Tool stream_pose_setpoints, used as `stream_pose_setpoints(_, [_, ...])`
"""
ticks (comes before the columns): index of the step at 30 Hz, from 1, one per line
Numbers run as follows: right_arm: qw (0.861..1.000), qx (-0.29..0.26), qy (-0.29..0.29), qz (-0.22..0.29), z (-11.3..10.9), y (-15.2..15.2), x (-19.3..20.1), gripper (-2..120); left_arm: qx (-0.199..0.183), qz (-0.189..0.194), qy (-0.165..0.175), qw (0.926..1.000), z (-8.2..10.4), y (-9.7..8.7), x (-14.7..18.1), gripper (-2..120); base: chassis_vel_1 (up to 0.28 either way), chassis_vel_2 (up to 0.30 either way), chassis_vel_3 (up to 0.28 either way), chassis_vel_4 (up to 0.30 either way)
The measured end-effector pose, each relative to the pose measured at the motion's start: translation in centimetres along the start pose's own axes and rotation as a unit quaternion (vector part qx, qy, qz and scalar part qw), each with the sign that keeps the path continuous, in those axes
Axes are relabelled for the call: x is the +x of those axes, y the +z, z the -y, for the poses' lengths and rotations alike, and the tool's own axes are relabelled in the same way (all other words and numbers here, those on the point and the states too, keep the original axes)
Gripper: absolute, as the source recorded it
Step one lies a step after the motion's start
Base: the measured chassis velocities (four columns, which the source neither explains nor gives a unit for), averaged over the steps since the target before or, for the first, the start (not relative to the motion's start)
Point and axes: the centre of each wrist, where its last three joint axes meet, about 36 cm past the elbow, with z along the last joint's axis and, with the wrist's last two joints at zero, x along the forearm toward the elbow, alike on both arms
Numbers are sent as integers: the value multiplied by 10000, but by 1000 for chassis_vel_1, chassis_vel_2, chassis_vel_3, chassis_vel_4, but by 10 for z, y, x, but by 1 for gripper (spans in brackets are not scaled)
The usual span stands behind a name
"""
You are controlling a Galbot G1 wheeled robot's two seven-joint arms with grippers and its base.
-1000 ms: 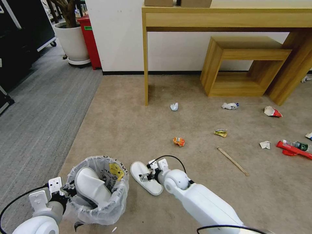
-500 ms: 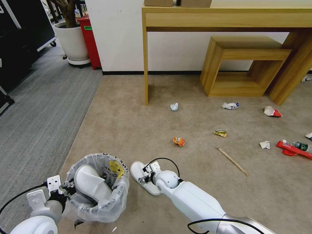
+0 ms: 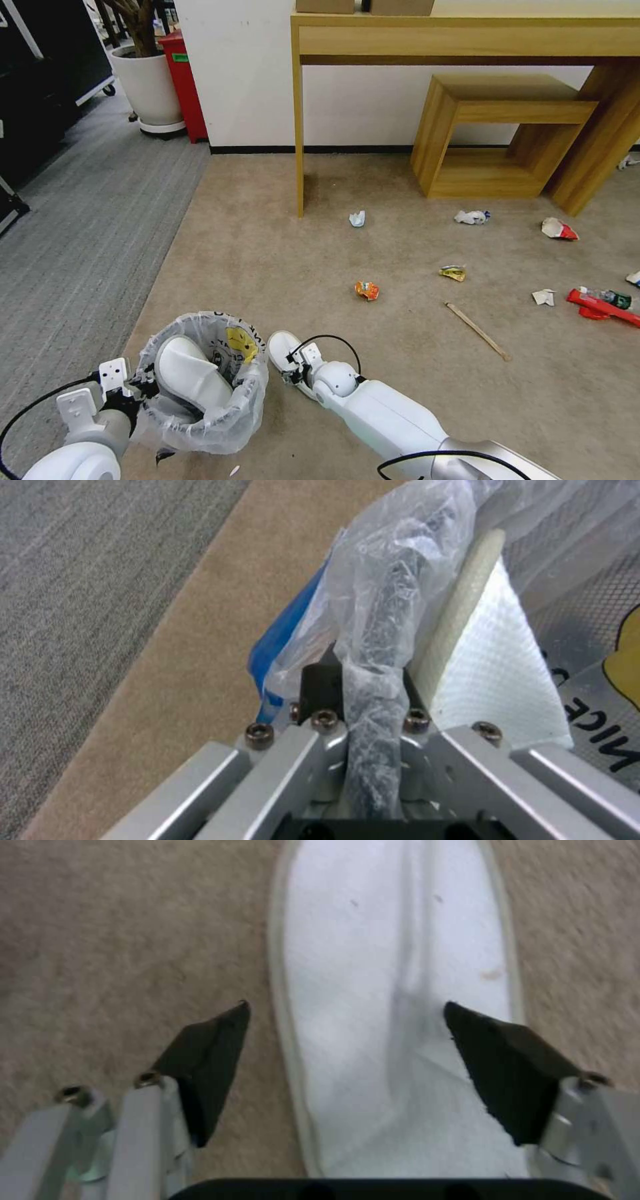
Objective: Pick up the trash bin and place the garbage on the floor into it.
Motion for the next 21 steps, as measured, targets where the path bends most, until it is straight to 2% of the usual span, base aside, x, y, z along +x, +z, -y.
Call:
stream_pose_setpoints(2, [10000, 24, -39, 80, -1, 0, -2, 86, 3, 20, 6, 10000, 0, -1, 0, 1, 0, 0, 0, 0])
stream_pose_setpoints(4, [9999, 36, -45, 98, -1, 1, -3, 86, 3, 24, 8, 10000, 0, -1, 0, 1, 0, 0, 0, 0])
stream_pose_setpoints(9, [9998, 88, -24, 191, 2, 6, -6, 76, 17, 25, 14, 10000, 0, -1, -1, 1, 0, 0, 0, 0])
stream_pose_setpoints(12, [9996, 122, 18, 250, 5, 10, -9, 62, 19, 19, 26, 10000, 1, 0, -2, 1, 0, 0, 0, 0])
stream_pose_setpoints(13, [9996, 122, 18, 250, 5, 10, -9, 62, 19, 19, 26, 10000, 1, 0, -2, 1, 0, 0, 0, 0])
stream_pose_setpoints(17, [9995, 143, 6, 286, 5, 9, -12, 43, 26, 25, 43, 10000, 2, 0, -2, 1, 0, 0, 0, 0])
stream_pose_setpoints(19, [9995, 146, 6, 285, 5, 10, -13, 40, 26, 28, 45, 10000, 2, -1, -2, 1, 0, 0, 0, 0])
stream_pose_setpoints(21, [9995, 168, 15, 279, 5, 11, -14, 30, 25, 36, 49, 10000, 2, -1, -1, 1, 0, 0, 0, 0])
